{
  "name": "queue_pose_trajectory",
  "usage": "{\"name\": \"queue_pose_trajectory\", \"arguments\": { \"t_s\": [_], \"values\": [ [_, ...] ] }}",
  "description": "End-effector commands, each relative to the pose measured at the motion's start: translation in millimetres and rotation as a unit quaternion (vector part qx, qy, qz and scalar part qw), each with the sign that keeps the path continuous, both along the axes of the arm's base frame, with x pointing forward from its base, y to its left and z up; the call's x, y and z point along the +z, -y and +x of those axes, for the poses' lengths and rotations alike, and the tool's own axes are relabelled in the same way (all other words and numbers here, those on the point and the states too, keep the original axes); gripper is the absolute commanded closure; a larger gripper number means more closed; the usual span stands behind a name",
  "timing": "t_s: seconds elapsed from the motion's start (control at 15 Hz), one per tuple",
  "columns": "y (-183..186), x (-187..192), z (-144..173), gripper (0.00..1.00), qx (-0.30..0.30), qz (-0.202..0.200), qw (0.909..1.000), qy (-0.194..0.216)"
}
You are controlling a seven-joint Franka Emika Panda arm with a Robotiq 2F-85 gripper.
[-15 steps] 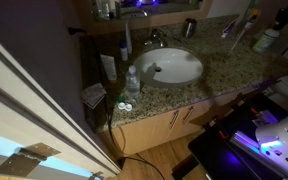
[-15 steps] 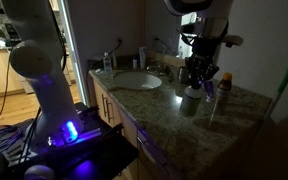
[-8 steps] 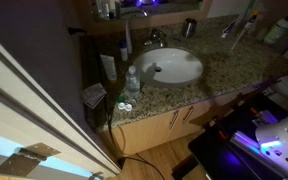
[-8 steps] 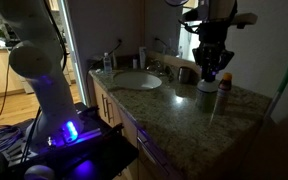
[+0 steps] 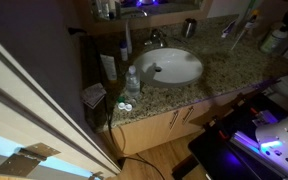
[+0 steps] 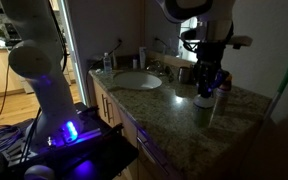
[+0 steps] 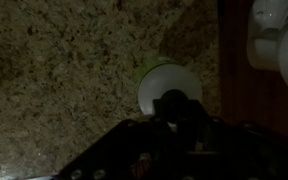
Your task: Move the bottle to the right
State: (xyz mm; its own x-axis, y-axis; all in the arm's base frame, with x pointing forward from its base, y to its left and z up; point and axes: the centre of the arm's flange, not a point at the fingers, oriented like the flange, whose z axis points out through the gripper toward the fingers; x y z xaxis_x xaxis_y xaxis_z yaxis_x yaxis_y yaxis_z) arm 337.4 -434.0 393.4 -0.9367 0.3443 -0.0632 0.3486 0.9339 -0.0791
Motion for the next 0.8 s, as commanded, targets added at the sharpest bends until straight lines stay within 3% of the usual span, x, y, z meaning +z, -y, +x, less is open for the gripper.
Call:
{"name": "queue_pose_trajectory", "arguments": {
  "t_s": [0.0,0.27,0.33,0.47,0.73],
  "values": [
    [4.7,-42.4,2.3,0.93,-0.017,0.000,0.9999,0.001],
    [6.4,-42.6,0.1,0.93,-0.024,0.004,0.9996,0.014],
    [5.5,-41.7,-2.0,0.45,-0.022,0.007,0.9997,0.012],
    [4.5,-38.2,-4.2,0.38,-0.018,0.012,0.9997,0.013],
    [9.1,-21.4,-14.0,0.10,-0.018,0.000,0.9996,0.021]
  ]
}}
